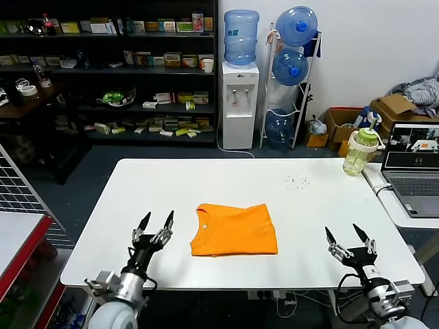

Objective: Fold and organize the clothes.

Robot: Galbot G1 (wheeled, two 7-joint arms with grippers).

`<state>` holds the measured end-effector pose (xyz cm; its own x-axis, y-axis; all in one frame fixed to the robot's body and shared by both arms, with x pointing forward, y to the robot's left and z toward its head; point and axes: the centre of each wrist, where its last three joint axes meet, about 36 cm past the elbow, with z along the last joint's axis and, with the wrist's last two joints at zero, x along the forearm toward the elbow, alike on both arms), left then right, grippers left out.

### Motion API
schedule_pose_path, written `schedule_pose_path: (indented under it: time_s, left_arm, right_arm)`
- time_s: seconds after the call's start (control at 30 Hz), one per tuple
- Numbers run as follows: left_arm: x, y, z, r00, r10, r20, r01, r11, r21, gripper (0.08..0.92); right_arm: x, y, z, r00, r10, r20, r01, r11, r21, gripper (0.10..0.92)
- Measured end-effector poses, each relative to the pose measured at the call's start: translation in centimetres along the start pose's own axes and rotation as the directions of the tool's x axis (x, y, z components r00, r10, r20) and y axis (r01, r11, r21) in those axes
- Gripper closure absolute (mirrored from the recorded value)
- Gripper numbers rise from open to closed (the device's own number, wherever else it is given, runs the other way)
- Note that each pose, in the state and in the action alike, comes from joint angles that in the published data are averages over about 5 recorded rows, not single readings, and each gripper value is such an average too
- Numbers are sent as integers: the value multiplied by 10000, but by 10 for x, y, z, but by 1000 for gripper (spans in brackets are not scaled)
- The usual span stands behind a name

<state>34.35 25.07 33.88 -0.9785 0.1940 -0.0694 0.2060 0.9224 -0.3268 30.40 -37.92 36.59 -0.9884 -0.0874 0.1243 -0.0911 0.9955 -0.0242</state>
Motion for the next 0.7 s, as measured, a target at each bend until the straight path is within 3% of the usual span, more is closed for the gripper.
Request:
schedule_pose_path:
  time_s: [0.17, 0.33, 0.7]
  left_arm:
    - [26, 9, 9, 9971, 200, 729, -145, 9971, -750, 177]
    - [47, 7, 16, 9927, 324, 1160, -198, 9939, -1082, 177]
    - [75, 6, 25, 9883, 313, 1493, -90, 9890, -1475, 177]
  right_arm:
    - [10, 3, 16, 9995, 23, 314, -34, 9994, 338, 200]
    - [17, 8, 25, 9971, 34, 759, -85, 9976, 680, 200]
    - [23, 11, 34, 9899, 240, 1396, -377, 9946, 965, 200]
